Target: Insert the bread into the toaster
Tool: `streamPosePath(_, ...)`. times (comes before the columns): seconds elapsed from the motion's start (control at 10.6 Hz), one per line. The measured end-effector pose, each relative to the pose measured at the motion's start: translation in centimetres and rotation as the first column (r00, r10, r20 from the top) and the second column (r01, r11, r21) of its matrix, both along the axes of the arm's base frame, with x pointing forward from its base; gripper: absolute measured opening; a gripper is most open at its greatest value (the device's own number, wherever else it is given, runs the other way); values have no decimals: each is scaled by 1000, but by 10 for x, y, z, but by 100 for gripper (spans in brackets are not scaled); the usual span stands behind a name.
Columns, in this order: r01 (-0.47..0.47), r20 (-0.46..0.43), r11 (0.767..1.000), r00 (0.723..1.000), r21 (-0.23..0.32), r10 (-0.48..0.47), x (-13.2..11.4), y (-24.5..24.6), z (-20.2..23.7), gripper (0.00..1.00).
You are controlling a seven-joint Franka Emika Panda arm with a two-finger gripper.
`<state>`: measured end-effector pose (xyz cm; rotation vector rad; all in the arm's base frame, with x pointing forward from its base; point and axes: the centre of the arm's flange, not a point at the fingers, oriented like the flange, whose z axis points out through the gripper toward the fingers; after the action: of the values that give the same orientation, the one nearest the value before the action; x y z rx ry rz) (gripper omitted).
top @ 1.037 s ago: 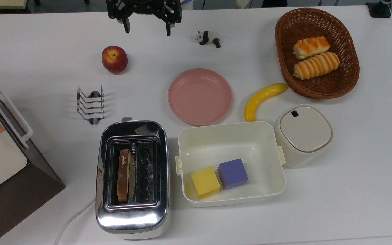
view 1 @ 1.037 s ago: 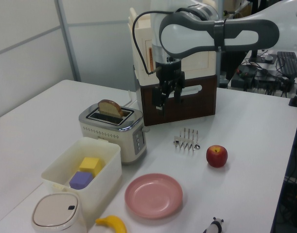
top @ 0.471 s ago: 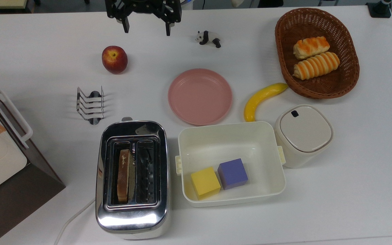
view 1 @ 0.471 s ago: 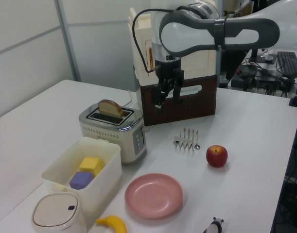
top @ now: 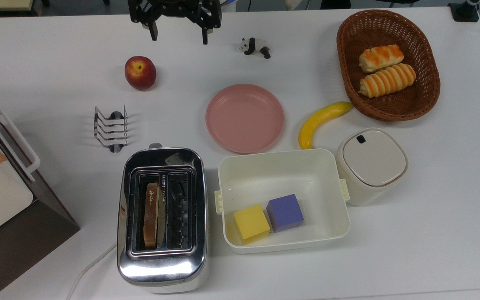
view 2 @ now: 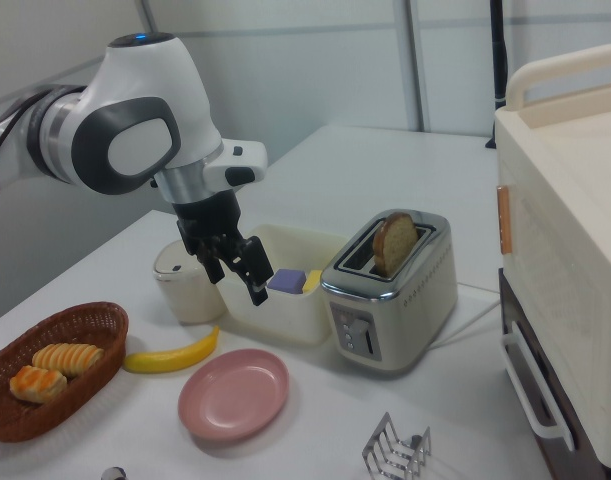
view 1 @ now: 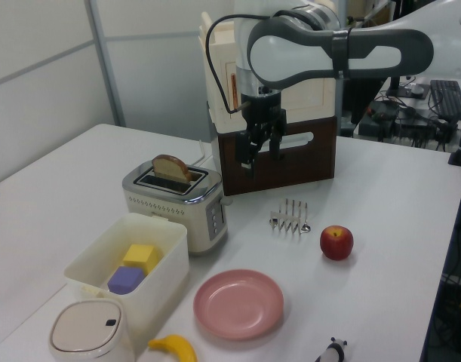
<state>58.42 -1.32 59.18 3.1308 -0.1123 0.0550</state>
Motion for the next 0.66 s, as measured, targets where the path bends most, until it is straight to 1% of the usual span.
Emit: streamPosePath(0.66, -10, -19, 1000, 1000, -1, 10, 3, -6, -10, 100)
